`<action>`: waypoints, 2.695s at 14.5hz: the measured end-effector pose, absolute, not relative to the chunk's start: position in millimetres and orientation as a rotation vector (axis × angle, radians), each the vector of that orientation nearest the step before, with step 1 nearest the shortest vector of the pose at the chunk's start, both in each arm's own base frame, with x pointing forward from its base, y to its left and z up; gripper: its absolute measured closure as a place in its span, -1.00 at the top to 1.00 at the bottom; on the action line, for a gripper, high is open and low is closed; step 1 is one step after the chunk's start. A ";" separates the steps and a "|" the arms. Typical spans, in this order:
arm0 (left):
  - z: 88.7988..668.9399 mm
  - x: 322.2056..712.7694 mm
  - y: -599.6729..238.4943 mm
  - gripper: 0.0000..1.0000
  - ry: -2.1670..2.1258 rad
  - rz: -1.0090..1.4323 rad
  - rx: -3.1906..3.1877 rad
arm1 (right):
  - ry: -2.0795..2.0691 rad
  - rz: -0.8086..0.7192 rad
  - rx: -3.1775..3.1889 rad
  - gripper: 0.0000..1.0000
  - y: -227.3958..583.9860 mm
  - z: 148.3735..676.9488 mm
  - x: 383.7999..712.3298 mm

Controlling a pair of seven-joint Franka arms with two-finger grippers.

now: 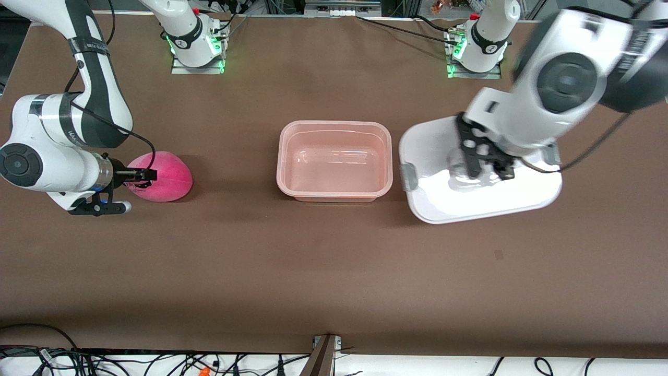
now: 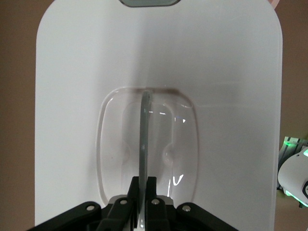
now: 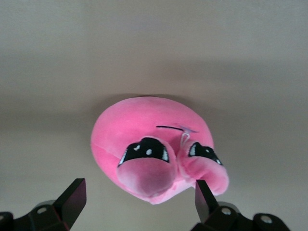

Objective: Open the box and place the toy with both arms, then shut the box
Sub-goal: 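Lift the lid aside with the left gripper while the right gripper grasps the toy, then lift the pink toy with the right gripper over the pink box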

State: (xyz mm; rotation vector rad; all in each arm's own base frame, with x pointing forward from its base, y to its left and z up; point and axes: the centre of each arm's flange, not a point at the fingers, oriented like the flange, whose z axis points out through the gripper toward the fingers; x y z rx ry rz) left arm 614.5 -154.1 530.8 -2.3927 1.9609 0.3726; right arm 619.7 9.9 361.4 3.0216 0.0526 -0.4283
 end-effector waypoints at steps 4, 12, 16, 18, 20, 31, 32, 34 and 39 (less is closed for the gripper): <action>529.1 623.2 -93.1 -0.86 1.934 0.420 -2.445 | 0.052 -0.437 3.016 1.00 7.7 354.6 617.1; 546.4 631.4 -42.5 -0.86 1.859 0.366 -2.508 | 0.055 -0.446 3.015 0.06 8.0 340.4 612.1; 546.1 631.6 -40.8 -0.86 1.856 0.367 -2.510 | 0.051 -0.435 3.017 -0.59 8.0 344.5 612.6; 546.1 631.6 -40.8 -0.86 1.856 0.367 -2.510 | 0.044 -0.424 3.017 -0.70 8.0 353.9 613.6; 546.1 631.6 -40.8 -0.86 1.856 0.367 -2.510 | -0.002 -0.431 3.010 -0.73 9.4 381.1 615.7; 546.0 631.6 -41.1 -0.86 1.857 0.367 -2.510 | -0.284 -0.375 3.027 -0.81 230.5 536.4 561.4; 546.0 631.6 -41.1 -0.86 1.857 0.367 -2.510 | -0.335 -0.356 3.044 -0.81 252.6 542.9 553.6; 546.0 631.6 -41.1 -0.86 1.857 0.367 -2.510 | -0.449 -0.306 3.085 -0.81 290.4 557.5 540.1; 546.0 631.6 -41.1 -0.86 1.857 0.367 -2.510 | -0.830 -0.337 3.250 -0.81 360.5 578.4 523.5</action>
